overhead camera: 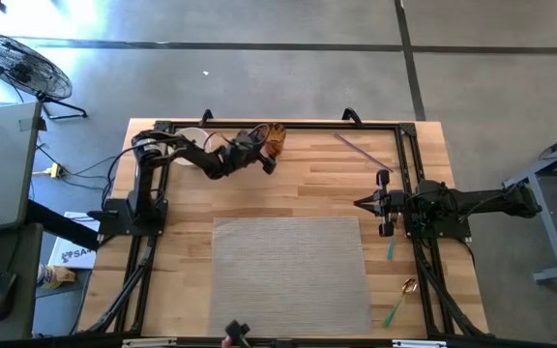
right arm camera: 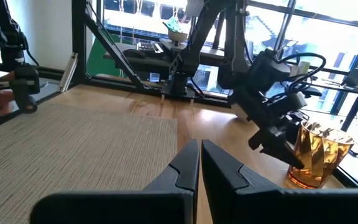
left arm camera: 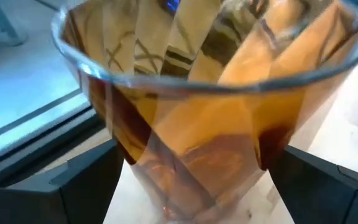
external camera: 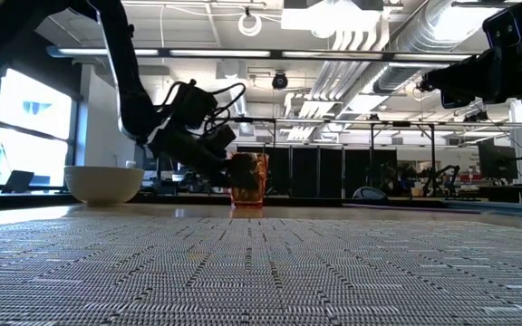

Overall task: Pick & Place Utensil
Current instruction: Put the brown cup on the gray mat

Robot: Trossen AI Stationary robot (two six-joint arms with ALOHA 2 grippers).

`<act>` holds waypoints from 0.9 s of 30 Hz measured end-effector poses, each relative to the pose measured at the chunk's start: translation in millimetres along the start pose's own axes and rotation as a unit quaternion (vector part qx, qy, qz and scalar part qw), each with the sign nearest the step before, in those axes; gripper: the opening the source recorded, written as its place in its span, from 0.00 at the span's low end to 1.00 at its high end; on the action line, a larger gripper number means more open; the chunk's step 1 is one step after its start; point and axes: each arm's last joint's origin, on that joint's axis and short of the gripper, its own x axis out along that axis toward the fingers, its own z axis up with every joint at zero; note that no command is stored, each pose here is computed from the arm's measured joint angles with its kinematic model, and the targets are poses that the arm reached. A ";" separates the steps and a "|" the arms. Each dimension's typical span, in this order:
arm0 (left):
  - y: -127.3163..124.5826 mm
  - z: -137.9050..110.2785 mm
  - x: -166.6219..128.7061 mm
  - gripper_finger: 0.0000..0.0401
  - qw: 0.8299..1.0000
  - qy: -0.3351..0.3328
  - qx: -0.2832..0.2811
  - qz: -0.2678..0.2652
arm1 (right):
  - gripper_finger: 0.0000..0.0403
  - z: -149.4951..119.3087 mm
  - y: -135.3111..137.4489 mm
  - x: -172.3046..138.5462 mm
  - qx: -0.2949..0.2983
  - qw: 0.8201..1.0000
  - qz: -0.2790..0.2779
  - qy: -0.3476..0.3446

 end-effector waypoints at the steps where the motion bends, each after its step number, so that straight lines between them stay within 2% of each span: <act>1: 0.9 0.8 0.3 0.94 1.000 -0.003 0.005 -0.005 | 0.03 0.0 0.0 0.0 0.000 1.000 0.000 0.000; 16: 0.3 1.7 0.9 0.94 0.995 -0.007 0.065 -0.075 | 0.03 0.1 0.0 0.0 0.000 1.000 0.000 0.000; 27: -0.9 3.7 0.7 0.94 0.994 -0.016 0.044 -0.094 | 0.03 0.1 0.0 0.0 0.000 1.000 0.000 0.000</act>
